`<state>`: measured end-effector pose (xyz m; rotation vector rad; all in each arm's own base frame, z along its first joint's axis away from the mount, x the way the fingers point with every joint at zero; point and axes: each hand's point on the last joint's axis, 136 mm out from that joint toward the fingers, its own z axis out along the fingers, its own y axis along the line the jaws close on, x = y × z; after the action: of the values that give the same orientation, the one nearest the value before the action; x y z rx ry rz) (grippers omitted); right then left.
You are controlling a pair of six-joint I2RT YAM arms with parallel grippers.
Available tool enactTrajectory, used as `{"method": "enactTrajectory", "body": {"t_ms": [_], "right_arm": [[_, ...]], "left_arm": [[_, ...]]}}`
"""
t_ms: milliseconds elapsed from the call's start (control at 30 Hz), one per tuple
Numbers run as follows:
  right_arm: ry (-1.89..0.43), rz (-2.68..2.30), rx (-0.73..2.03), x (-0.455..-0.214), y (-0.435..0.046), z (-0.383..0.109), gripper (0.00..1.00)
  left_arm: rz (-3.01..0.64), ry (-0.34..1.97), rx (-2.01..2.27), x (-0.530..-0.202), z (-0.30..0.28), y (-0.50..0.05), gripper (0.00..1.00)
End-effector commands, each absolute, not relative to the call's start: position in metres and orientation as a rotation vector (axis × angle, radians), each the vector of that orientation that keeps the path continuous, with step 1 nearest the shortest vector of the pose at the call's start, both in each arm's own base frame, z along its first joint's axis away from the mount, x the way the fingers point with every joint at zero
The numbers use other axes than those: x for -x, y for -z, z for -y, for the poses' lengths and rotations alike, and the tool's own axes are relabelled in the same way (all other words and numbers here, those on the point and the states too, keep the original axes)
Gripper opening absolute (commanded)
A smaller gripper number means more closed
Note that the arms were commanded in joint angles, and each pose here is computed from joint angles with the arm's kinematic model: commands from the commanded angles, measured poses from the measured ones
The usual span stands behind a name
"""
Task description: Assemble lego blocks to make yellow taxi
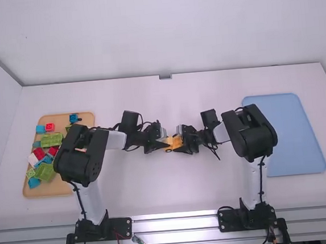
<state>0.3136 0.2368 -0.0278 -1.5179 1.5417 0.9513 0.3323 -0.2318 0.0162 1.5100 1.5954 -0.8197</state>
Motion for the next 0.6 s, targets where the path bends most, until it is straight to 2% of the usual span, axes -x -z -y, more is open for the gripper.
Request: {"method": "enactTrajectory", "body": {"t_ms": [0, 33, 233, 267, 300, 567], "right_arm": [[-0.963, -1.549, 1.510, -0.3157, 0.0305, -0.2368, 0.56], [-0.965, -1.550, 1.511, -0.3151, 0.0306, -0.2372, 0.56], [-0.962, -1.555, 1.504, -0.3167, 0.0307, -0.2349, 0.56], [-0.962, -1.555, 1.504, -0.3167, 0.0307, -0.2349, 0.56], [-0.962, -1.556, 1.504, -0.3166, 0.0307, -0.2349, 0.56], [-0.963, -1.556, 1.504, -0.3166, 0.0308, -0.2349, 0.56]], "left_arm": [[-1.583, 0.835, -1.524, -0.3300, 0.2354, -0.0156, 0.04], [-1.581, 0.837, -1.528, -0.3290, 0.2367, -0.0155, 0.06], [-1.579, 0.841, -1.531, -0.3278, 0.2381, -0.0155, 0.31], [-1.582, 0.838, -1.531, -0.3282, 0.2378, -0.0153, 0.40], [-1.582, 0.838, -1.531, -0.3281, 0.2377, -0.0151, 0.44], [-1.570, 0.832, -1.521, -0.3315, 0.2388, -0.0181, 0.54]]}}
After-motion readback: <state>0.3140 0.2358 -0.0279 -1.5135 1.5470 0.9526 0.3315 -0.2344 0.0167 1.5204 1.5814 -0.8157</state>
